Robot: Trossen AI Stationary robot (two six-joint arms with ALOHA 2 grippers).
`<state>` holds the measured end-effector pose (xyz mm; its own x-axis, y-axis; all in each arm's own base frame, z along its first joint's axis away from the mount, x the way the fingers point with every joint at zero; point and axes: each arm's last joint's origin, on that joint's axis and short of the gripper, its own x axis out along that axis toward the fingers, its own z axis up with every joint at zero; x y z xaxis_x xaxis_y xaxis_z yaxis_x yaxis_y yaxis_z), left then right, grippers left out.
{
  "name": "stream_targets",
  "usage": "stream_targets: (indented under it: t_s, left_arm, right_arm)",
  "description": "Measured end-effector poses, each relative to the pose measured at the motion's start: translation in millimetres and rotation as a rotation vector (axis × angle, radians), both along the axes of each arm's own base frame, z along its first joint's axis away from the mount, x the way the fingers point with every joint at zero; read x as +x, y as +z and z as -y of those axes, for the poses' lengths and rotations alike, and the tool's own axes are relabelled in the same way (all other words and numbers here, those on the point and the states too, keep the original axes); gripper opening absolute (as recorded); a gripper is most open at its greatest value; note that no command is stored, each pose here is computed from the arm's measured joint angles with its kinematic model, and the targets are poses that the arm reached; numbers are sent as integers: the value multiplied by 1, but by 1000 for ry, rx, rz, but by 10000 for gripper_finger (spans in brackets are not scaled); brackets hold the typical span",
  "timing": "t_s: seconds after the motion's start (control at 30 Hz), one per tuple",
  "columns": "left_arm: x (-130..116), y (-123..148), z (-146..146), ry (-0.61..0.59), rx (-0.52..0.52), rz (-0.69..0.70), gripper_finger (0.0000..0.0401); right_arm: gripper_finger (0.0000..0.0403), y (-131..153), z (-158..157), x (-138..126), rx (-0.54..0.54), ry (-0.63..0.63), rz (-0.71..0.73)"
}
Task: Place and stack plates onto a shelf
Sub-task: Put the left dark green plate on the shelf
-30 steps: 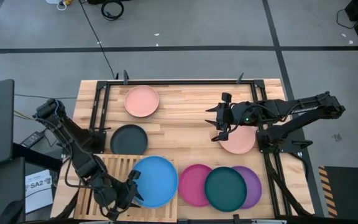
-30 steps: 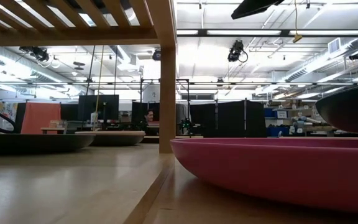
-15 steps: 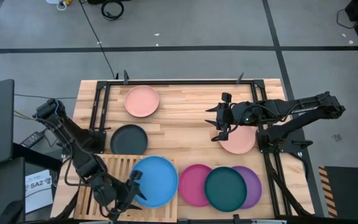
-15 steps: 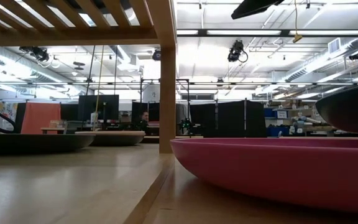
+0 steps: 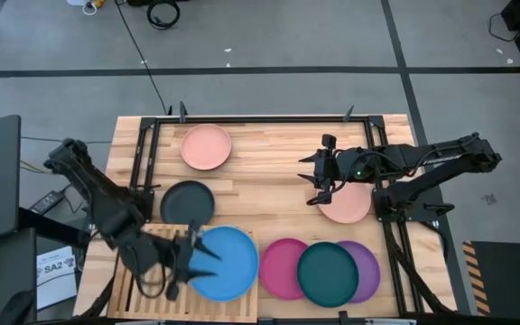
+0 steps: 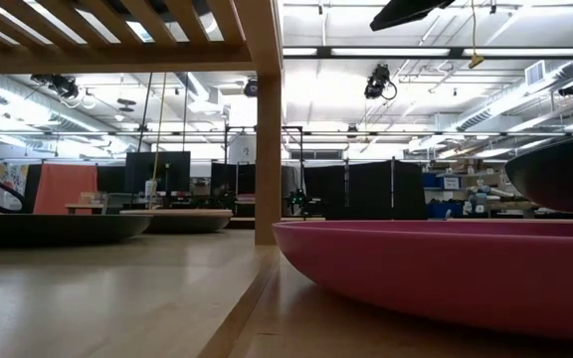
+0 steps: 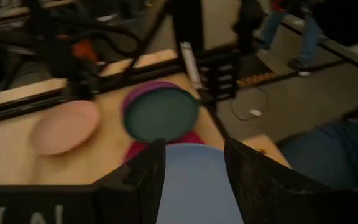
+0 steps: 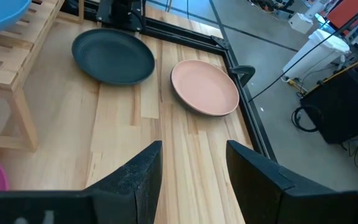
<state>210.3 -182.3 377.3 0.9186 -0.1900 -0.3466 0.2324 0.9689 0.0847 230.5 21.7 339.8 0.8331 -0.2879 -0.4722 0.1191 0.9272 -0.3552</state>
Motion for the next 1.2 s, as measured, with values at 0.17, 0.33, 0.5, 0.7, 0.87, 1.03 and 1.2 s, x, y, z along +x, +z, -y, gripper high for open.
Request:
stream_targets:
  t_s: [0.17, 0.33, 0.5, 0.7, 0.87, 1.03, 1.2]
  left_arm:
    - [0, 29, -43, 126, 6, -14, 171]
    - [-4, 47, -98, 338, -14, -70, 171]
    - [-14, 53, -155, 551, -23, -174, 171]
    - [-25, 46, -215, 749, -71, -301, 171]
    - [-33, 38, -260, 863, -116, -400, 171]
    - [-42, 29, -303, 974, -189, -454, 171]
    - [-50, 13, -347, 1080, -250, -531, 171]
  right_arm:
    - [183, 0, 0, 0, 0, 0, 0]
    - [183, 0, 0, 0, 0, 0, 0]
    - [183, 0, 0, 0, 1, 1, 0]
    - [183, 0, 0, 0, 2, 3, 0]
    - [183, 0, -1, 0, 19, 31, -2]
    - [183, 0, -2, 0, 38, 65, -5]
    - [183, 0, -2, 0, 39, 67, -6]
